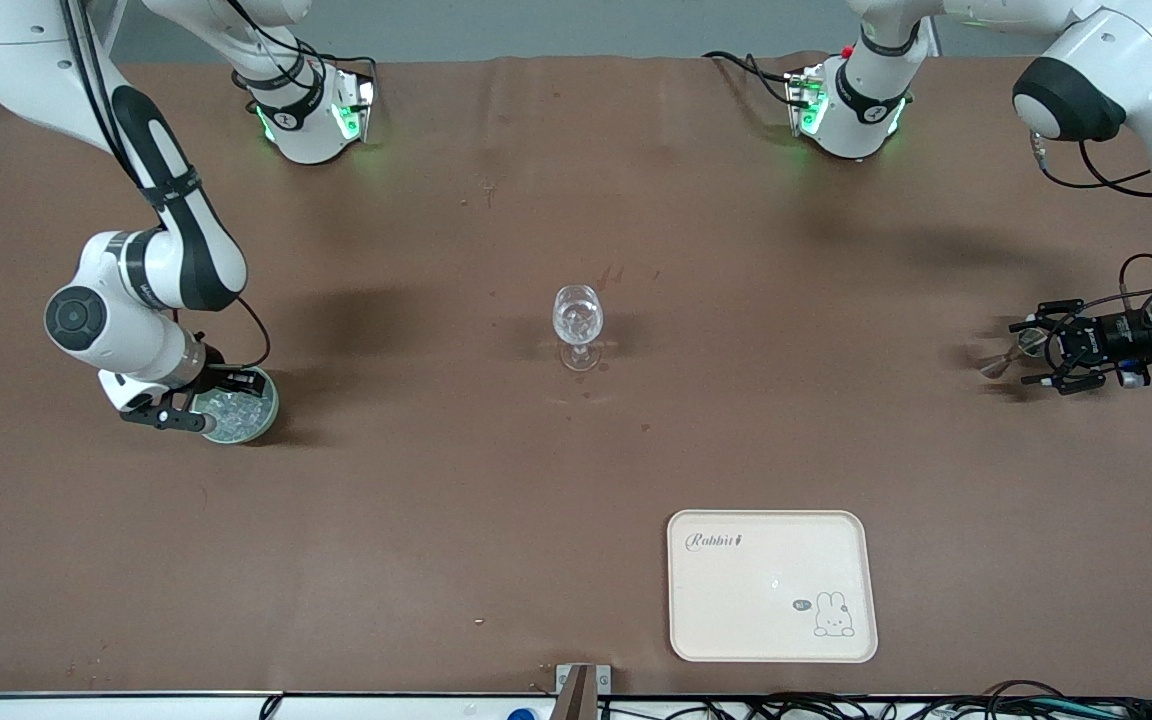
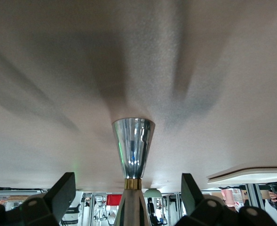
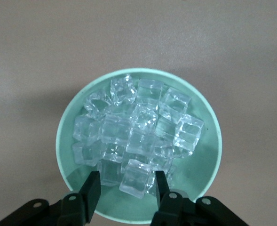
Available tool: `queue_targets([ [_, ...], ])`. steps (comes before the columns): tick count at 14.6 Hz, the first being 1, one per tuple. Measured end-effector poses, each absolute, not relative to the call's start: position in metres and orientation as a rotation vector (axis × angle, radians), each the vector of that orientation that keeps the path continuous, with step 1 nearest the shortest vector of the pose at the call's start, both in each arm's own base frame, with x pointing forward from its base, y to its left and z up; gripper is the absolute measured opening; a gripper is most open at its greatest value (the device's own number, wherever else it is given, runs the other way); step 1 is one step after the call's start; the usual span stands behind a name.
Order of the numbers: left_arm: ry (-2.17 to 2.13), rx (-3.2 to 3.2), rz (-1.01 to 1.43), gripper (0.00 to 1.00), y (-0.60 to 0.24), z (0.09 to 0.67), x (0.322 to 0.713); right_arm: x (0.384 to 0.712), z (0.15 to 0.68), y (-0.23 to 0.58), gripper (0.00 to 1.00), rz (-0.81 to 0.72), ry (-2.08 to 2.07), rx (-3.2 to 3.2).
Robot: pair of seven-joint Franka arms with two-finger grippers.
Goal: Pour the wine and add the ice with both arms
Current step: 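Grasp an ice cube with the right gripper while the left gripper grasps the jigger, then lift the jigger with the left gripper while the right gripper lifts the ice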
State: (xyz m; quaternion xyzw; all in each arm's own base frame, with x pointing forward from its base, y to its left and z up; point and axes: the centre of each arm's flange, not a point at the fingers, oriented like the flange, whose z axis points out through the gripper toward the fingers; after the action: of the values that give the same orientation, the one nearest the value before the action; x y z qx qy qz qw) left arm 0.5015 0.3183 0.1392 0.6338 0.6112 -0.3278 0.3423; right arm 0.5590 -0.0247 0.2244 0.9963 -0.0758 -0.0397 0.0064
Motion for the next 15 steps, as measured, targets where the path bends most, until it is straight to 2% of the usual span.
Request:
queue_targets([
  [2,1.59,1.618,-0.842,0.96,0.317,0.137,0.501,0.556,0.221,-0.024,0.55,-0.138,-0.237,3.116],
  [3,1.592,1.608,-0.842,0.91,0.316,0.136,0.499,0.555,0.221,-0.025,0.49,-0.14,-0.238,3.116],
  [9,1.57,1.558,-0.869,0.3,0.313,0.136,0.496,0.559,0.224,-0.03,0.46,-0.12,-0.254,3.114],
  [10,1.568,1.552,-0.876,0.25,0.313,0.137,0.495,0.559,0.225,-0.03,0.46,-0.117,-0.256,3.114],
  [15,1.524,1.499,-0.901,0.25,0.315,0.15,0.49,0.56,0.225,-0.026,0.44,-0.109,-0.252,3.115],
])
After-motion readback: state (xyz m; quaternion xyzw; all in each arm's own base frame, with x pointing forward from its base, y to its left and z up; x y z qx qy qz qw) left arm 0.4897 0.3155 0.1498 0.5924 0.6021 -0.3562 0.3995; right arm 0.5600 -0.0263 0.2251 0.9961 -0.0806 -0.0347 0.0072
